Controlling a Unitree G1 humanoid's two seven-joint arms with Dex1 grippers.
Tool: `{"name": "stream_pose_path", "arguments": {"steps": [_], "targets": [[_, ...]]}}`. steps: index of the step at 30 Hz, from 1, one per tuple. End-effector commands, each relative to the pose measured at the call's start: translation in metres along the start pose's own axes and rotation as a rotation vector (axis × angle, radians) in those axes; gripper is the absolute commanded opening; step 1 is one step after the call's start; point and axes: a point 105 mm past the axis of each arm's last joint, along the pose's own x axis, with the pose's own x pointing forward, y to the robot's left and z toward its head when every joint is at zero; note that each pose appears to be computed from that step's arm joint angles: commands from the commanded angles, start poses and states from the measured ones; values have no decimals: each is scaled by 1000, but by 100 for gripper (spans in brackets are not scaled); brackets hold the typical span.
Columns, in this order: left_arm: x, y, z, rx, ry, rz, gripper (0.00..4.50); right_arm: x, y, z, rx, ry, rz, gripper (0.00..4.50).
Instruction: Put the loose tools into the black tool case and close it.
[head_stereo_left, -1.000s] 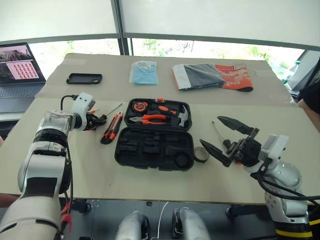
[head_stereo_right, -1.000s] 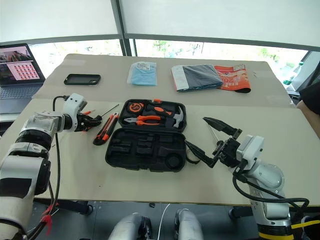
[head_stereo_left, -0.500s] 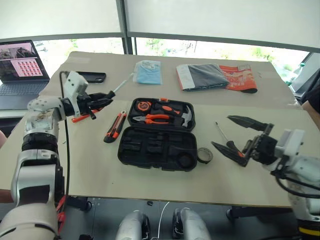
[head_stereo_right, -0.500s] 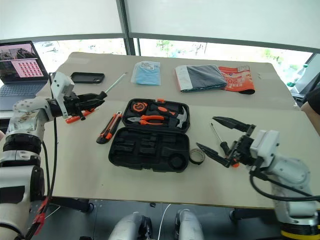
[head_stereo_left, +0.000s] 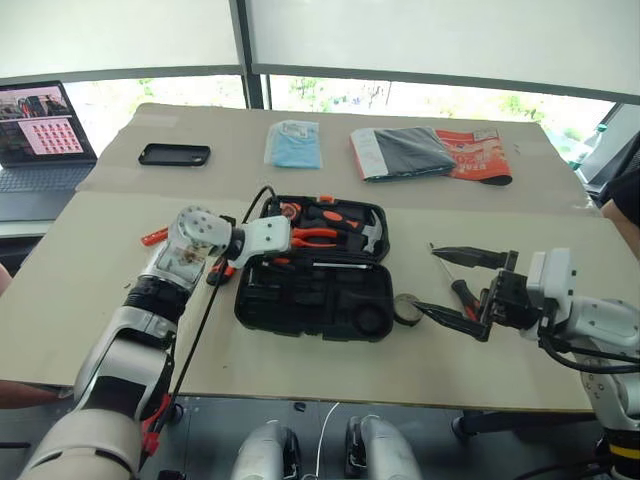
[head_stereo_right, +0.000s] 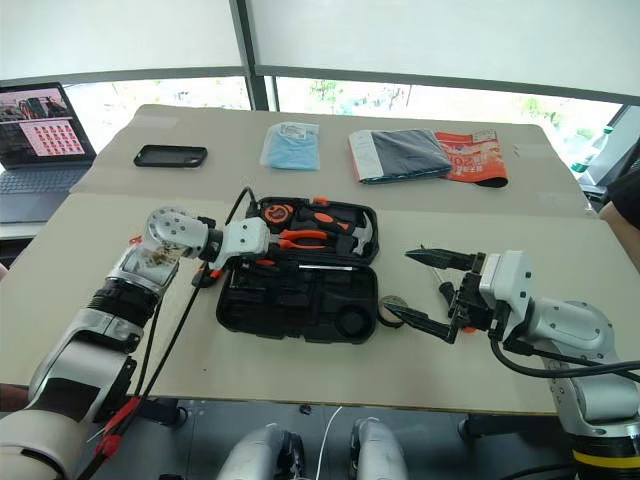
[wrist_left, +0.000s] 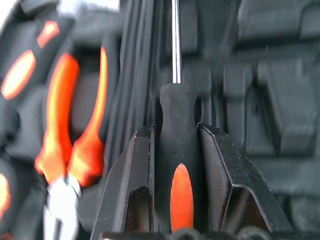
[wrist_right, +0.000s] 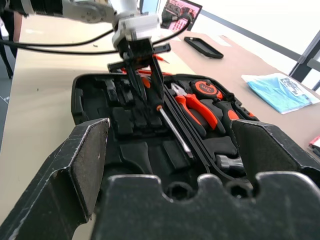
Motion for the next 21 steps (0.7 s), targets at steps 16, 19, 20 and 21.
{"name": "stream_pose_path", "arguments": {"steps": [16,19,20,21], "targets": [[11,2,6,100,14,19,134,1,4,17,13,-62,-32,450],[12,12,16,82,-49,101,246,0,7,16,25,-59,-31,450],[11,16,18,86,-57,128,282,0,7,15,29,-58,-32,450],[8,20,23,71,-94,162,311,0,9,15,35,-57,-32,450]]}}
